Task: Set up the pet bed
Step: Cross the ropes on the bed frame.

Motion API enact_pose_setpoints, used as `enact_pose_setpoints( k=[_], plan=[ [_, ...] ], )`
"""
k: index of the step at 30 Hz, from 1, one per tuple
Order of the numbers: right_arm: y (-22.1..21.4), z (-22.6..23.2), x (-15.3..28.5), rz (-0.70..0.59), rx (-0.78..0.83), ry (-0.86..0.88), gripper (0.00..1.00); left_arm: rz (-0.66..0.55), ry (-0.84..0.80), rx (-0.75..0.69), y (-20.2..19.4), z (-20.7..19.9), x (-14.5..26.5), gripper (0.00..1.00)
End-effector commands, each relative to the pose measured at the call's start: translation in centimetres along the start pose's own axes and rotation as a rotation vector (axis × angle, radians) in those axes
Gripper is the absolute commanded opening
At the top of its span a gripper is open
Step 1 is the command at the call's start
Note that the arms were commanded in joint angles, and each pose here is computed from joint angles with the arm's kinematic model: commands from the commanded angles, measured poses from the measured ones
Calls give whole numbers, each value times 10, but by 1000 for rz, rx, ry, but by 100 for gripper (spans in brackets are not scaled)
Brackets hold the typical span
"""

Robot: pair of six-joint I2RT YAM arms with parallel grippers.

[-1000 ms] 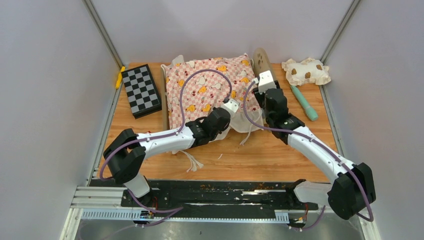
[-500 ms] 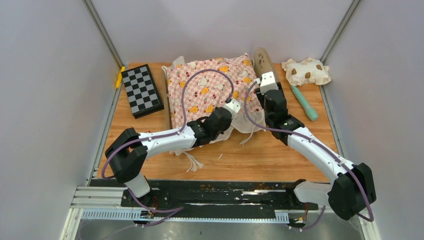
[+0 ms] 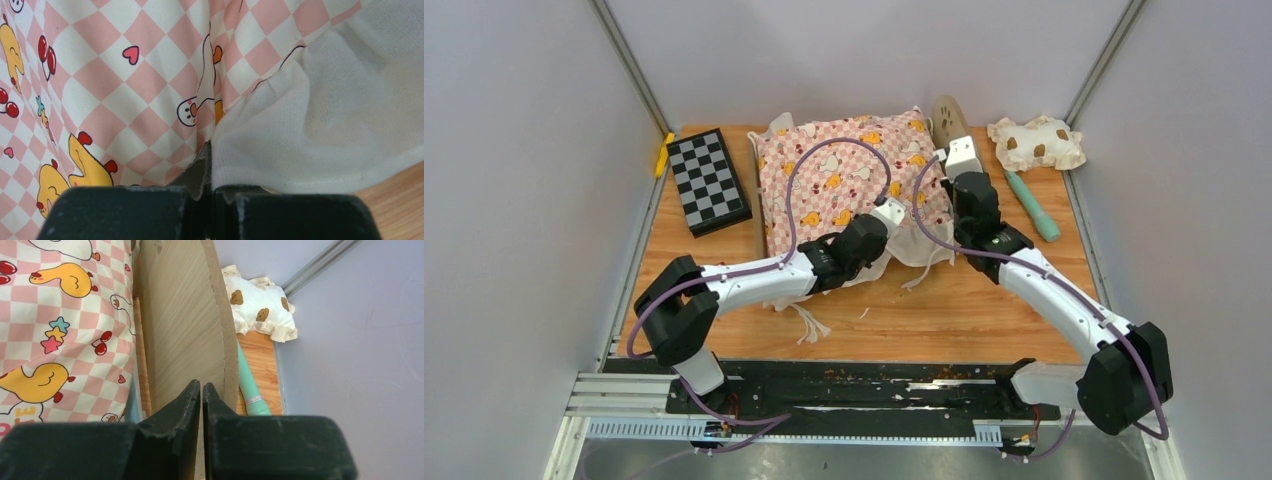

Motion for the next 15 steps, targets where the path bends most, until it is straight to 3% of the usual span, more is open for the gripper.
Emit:
enact_pose_setpoints(
  k=[1, 8, 15],
  plan=[
    [20, -9, -1, -22, 6, -64, 8, -18, 8, 24, 10, 3, -1, 0],
    [22, -15, 11, -30, -51, -54, 18, -14, 5, 15, 10, 2, -3, 0],
    [32, -27, 51, -104, -281, 54, 39, -31, -18, 27, 18, 0, -3, 0]
  ],
)
Point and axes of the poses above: each gripper's point midway between its finger pads, its own x axis back along the fingers, its own z axis along the line the jaws close on, y = z × x, the point moved 6 cm from there along x, back along the fingers, and after that the axes turned 14 degrees about -x, right-handed, at the moved point
